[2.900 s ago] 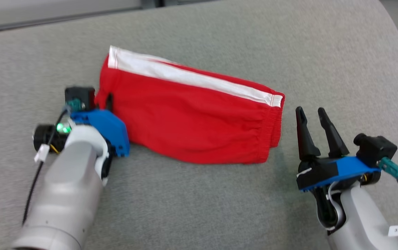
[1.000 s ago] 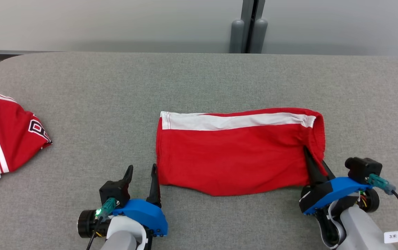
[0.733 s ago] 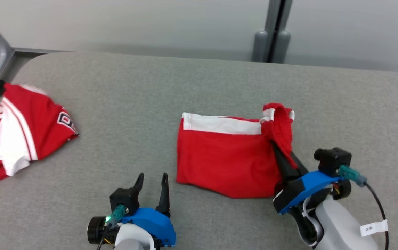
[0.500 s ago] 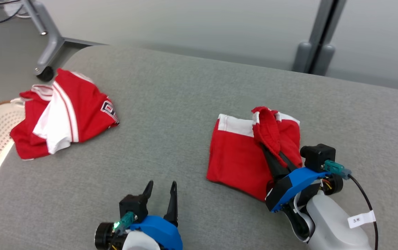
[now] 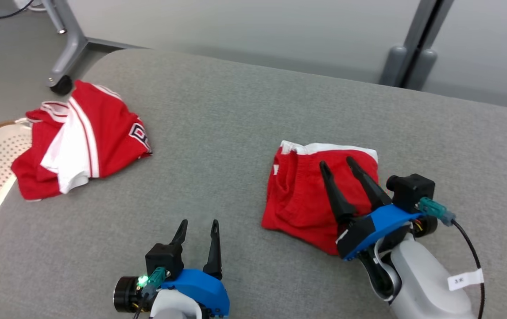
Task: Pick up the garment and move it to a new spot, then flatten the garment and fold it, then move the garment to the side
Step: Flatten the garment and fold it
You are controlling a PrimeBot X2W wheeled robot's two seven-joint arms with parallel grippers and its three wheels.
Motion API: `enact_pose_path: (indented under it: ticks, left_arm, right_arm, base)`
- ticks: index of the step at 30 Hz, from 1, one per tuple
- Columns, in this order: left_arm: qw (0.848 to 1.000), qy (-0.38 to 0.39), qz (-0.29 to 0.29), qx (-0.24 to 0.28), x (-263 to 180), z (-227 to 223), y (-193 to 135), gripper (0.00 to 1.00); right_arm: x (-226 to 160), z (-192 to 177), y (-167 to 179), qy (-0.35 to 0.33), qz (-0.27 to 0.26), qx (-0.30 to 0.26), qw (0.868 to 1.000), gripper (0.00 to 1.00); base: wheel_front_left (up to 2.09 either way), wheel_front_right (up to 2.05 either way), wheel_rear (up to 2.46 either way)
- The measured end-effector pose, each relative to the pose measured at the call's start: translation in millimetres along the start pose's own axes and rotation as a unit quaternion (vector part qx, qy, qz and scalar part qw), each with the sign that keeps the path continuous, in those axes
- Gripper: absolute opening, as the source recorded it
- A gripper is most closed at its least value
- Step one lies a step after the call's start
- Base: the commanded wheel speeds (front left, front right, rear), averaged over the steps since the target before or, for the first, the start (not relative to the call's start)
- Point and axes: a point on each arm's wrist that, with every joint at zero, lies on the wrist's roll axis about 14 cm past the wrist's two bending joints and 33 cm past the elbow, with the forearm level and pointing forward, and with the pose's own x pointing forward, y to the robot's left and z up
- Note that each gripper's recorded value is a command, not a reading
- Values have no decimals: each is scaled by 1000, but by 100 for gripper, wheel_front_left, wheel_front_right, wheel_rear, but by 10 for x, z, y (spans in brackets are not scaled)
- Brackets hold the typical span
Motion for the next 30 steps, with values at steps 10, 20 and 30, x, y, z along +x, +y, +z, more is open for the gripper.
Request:
enact_pose_path:
  ticks: [10, 20, 30]
  left_arm:
    - [996, -57, -52, 49, 220, 340, -406, 100]
    - [995, -56, -60, 60, 98, 260, -437, 100]
    - [994, -52, -60, 69, -38, 183, -393, 100]
  right_arm:
    - [-895, 409, -1105, -59, -181, -74, 979, 100]
    - [-1621, 282, -1307, -40, -254, -97, 961, 100]
    - [-1769, 131, -1146, -26, -247, -84, 965, 100]
  base:
    - [0, 0, 0]
    - [0, 0, 0]
    - [0, 0, 0]
